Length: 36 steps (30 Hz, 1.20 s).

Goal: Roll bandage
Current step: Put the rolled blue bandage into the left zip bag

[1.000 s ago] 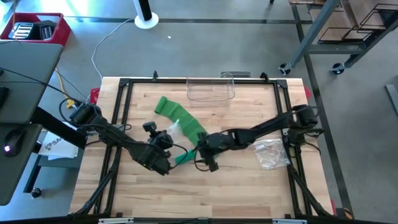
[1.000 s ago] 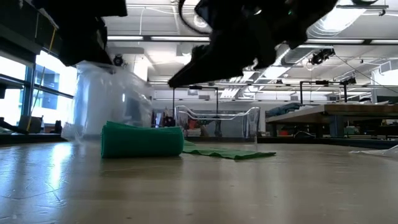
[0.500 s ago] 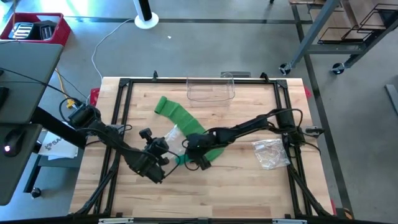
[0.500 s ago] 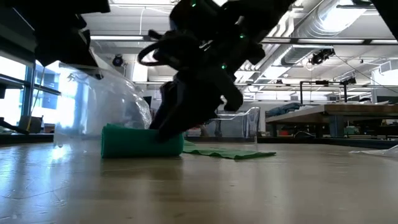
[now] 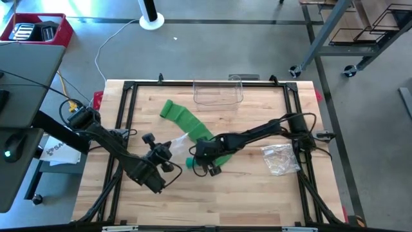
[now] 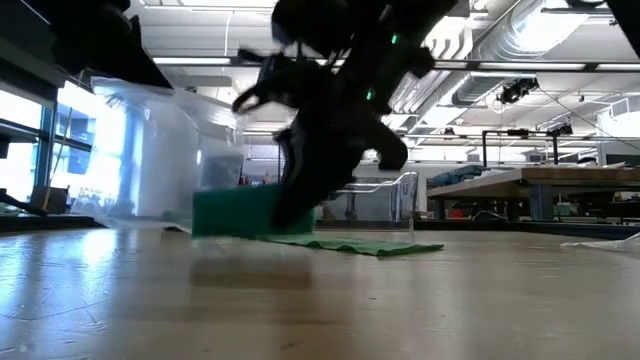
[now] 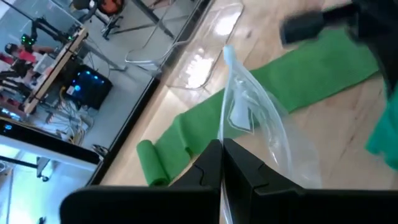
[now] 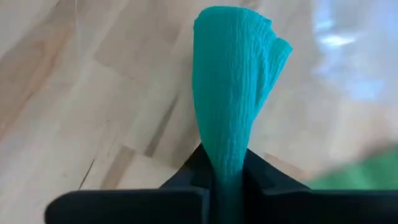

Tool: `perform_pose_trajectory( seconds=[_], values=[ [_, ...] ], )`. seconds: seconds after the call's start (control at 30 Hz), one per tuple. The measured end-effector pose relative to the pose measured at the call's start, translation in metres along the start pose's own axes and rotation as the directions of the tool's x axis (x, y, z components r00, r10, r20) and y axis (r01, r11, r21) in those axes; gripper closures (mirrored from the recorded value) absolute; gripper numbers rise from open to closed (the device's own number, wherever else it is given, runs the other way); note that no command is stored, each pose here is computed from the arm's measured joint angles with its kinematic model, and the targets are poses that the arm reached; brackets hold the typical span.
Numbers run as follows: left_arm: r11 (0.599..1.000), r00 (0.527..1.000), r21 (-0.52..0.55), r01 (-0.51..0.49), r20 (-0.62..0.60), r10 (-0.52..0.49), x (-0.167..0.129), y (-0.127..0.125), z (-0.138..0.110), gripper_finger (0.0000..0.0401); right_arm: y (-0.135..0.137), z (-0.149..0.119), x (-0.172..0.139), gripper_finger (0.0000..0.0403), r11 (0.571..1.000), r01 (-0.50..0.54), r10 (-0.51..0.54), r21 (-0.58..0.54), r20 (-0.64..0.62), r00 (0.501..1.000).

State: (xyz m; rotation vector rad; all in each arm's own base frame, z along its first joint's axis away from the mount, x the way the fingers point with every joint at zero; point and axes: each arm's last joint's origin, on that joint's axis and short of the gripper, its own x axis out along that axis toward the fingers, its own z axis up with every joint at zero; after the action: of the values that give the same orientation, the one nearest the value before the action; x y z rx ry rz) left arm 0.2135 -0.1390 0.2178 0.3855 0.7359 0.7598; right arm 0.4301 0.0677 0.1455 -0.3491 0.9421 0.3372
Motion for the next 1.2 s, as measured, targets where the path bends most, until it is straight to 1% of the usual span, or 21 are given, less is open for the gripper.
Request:
perform_pose_trajectory(
  seconds=[0.1,0.17,0.27,0.33,0.4,0.43,0.53,0.63,0.73,0.83,0.97,1.2],
  values=[
    [1.000,1.000,-0.015,0.019,0.010,-0.019,0.000,-0.003,0.002,0.0401,0.007,0.012,-0.030,0.0373,0.994,0.103,-0.104,-0.029,-0.003,0.995],
    [0.998,0.999,-0.042,0.047,0.027,-0.046,0.000,-0.008,0.005,0.0401,0.011,0.022,-0.054,0.0379,0.983,0.173,-0.172,-0.060,0.022,0.985],
    [0.993,0.994,-0.064,0.096,0.065,-0.092,0.000,-0.016,0.012,0.0401,0.017,0.035,-0.088,0.0393,0.955,0.278,-0.270,-0.106,0.088,0.959],
    [0.989,0.988,-0.070,0.127,0.093,-0.120,0.000,-0.022,0.018,0.0401,0.020,0.044,-0.110,0.0393,0.929,0.351,-0.333,-0.119,0.148,0.931],
    [0.986,0.982,-0.068,0.151,0.122,-0.142,0.000,-0.026,0.024,0.0401,0.022,0.050,-0.126,0.0391,0.903,0.414,-0.389,-0.116,0.192,0.901],
    [0.985,0.979,-0.067,0.160,0.136,-0.150,0.000,-0.027,0.026,0.0401,0.023,0.050,-0.130,0.0389,0.898,0.424,-0.398,-0.117,0.198,0.896],
    [0.983,0.973,-0.068,0.173,0.167,-0.160,0.002,-0.030,0.034,0.0401,0.022,0.049,-0.133,0.0389,0.901,0.417,-0.391,-0.118,0.193,0.900],
    [0.982,0.969,-0.070,0.177,0.187,-0.161,0.005,-0.031,0.041,0.0401,0.022,0.047,-0.128,0.0391,0.919,0.371,-0.346,-0.131,0.178,0.921],
    [0.983,0.968,-0.055,0.176,0.191,-0.163,0.009,-0.032,0.044,0.0401,0.024,0.041,-0.116,0.0391,0.929,0.341,-0.326,-0.145,0.121,0.938],
    [0.983,0.968,-0.055,0.175,0.192,-0.161,0.011,-0.032,0.047,0.0401,0.026,0.036,-0.111,0.0391,0.939,0.317,-0.310,-0.132,0.069,0.948],
    [0.983,0.970,-0.079,0.168,0.193,-0.150,0.015,-0.030,0.049,0.0401,0.027,0.031,-0.108,0.0391,0.947,0.296,-0.296,-0.122,0.017,0.955],
    [0.979,0.972,-0.133,0.155,0.198,-0.127,0.021,-0.028,0.053,0.0401,0.029,0.030,-0.108,0.0391,0.957,0.260,-0.262,-0.129,0.009,0.965]
  ],
)
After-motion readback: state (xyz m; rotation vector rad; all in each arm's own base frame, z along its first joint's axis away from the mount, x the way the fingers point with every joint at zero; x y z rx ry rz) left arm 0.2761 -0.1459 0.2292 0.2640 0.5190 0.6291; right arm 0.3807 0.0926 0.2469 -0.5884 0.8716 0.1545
